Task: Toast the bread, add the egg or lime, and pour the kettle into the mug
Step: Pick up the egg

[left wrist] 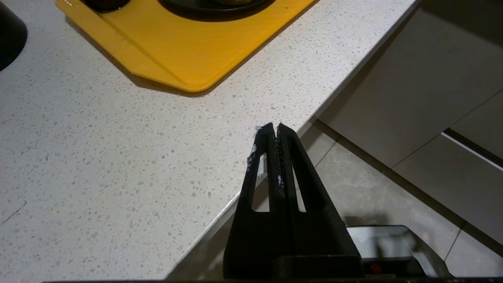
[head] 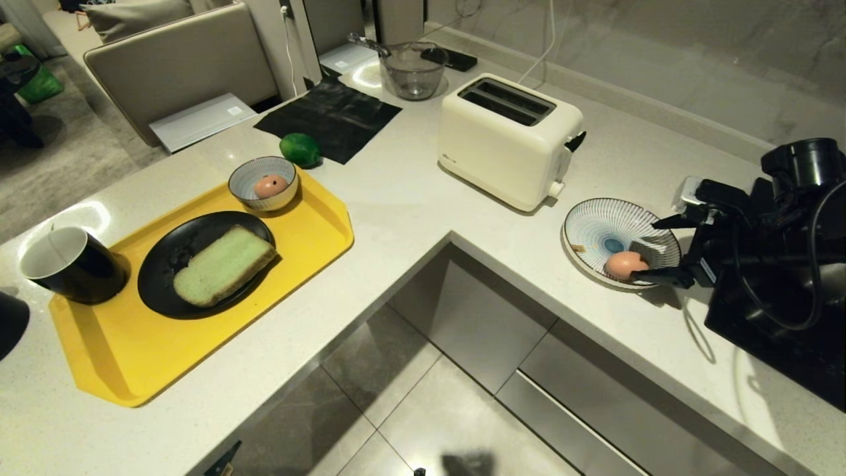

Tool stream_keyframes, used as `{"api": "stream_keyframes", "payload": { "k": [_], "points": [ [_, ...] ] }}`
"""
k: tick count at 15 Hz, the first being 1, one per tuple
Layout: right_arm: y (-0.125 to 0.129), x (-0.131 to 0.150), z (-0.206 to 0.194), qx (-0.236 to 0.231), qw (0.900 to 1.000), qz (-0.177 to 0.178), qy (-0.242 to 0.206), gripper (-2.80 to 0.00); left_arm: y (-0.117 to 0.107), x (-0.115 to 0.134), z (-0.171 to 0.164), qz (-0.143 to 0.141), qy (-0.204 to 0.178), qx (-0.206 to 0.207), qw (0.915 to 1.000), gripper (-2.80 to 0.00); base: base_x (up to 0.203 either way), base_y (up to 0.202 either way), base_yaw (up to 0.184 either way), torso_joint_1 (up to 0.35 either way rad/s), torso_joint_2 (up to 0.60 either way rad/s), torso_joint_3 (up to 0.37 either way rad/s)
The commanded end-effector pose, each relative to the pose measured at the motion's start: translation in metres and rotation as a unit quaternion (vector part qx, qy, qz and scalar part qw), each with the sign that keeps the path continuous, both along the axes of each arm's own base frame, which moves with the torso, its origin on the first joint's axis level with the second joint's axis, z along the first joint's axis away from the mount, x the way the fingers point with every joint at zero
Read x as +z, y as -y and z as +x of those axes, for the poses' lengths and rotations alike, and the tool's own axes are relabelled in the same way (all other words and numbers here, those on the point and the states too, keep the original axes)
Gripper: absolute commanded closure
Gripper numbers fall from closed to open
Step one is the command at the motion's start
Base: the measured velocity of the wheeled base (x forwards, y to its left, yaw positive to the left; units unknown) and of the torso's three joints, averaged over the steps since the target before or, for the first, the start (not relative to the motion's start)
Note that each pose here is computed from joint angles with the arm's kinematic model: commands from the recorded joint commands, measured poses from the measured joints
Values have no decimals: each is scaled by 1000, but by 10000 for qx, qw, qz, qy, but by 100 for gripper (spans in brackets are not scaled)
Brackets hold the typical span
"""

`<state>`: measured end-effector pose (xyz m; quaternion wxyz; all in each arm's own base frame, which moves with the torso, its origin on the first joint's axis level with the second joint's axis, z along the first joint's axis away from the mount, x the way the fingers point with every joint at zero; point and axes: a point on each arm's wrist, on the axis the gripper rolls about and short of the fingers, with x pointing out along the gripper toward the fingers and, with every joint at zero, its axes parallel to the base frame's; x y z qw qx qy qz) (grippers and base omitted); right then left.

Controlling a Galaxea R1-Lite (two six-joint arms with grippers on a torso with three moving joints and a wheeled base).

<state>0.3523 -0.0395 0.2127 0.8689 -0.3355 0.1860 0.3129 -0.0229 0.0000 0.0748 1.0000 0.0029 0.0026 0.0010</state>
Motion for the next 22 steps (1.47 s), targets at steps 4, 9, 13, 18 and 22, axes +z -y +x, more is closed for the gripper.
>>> {"api": "stream_keyframes", "payload": {
  "k": [4, 9, 13, 18, 22],
  "points": [
    [-7, -3, 4, 134, 9999, -13, -19, -280, 0, 0, 0, 2, 0, 4, 10000, 0, 0, 0, 0, 0, 0, 0],
    [-13, -7, 6, 200, 9998, -19, -84, -280, 0, 0, 0, 2, -5, 6, 10000, 0, 0, 0, 0, 0, 0, 0],
    [-14, -14, 11, 170, 9997, -46, -175, -280, 0, 0, 0, 2, -5, 5, 10000, 0, 0, 0, 0, 0, 0, 0],
    [-13, -19, 19, 150, 9996, -48, -216, -280, 0, 0, 0, 2, -5, 4, 10000, 0, 0, 0, 0, 0, 0, 0],
    [-11, -21, 21, 123, 9996, -44, -243, -280, 0, 0, 0, 2, -5, 3, 10000, 0, 0, 0, 0, 0, 0, 0]
  ]
}}
